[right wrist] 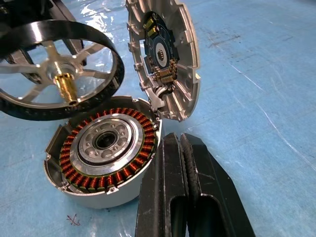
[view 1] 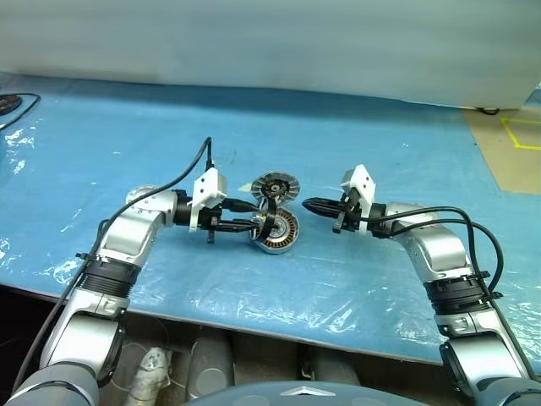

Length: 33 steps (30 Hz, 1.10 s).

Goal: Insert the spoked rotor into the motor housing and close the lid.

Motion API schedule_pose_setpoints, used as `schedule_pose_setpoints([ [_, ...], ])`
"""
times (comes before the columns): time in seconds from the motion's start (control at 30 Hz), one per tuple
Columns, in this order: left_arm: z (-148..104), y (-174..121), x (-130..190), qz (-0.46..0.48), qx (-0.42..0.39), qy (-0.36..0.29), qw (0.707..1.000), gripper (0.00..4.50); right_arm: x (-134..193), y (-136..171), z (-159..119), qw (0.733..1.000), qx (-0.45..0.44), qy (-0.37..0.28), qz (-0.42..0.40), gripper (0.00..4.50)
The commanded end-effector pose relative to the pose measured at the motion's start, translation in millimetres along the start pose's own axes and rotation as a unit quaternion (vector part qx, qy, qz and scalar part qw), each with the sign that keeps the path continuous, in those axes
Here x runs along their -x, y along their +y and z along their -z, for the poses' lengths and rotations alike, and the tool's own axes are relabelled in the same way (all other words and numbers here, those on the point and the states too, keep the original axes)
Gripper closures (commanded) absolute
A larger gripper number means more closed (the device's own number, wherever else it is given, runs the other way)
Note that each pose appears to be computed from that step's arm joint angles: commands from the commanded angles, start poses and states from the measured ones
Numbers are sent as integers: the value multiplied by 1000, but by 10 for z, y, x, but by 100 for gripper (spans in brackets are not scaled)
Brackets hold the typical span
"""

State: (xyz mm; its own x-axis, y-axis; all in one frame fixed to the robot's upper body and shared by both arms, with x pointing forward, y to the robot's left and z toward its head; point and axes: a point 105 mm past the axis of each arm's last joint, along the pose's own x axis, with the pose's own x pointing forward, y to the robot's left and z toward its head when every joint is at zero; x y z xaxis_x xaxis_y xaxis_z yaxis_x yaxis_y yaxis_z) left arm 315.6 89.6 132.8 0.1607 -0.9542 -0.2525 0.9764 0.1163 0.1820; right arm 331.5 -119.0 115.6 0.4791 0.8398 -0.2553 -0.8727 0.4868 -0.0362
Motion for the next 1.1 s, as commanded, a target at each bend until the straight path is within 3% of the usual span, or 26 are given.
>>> schedule_pose_setpoints([
  [0.03,-109,36,-43,-5,-23,-11,1000,275,4,14,-109,1000,17,-20,-3,450],
  [0.6,-40,41,-53,8,-7,20,1000,275,-5,-15,-61,1000,20,-15,3,450],
  [0.97,176,-90,-38,32,5,91,995,275,-53,-18,-73,1000,27,-14,-2,450],
  [1.1,234,-93,-40,27,-7,104,994,173,-77,-21,-91,999,31,-16,-4,450],
])
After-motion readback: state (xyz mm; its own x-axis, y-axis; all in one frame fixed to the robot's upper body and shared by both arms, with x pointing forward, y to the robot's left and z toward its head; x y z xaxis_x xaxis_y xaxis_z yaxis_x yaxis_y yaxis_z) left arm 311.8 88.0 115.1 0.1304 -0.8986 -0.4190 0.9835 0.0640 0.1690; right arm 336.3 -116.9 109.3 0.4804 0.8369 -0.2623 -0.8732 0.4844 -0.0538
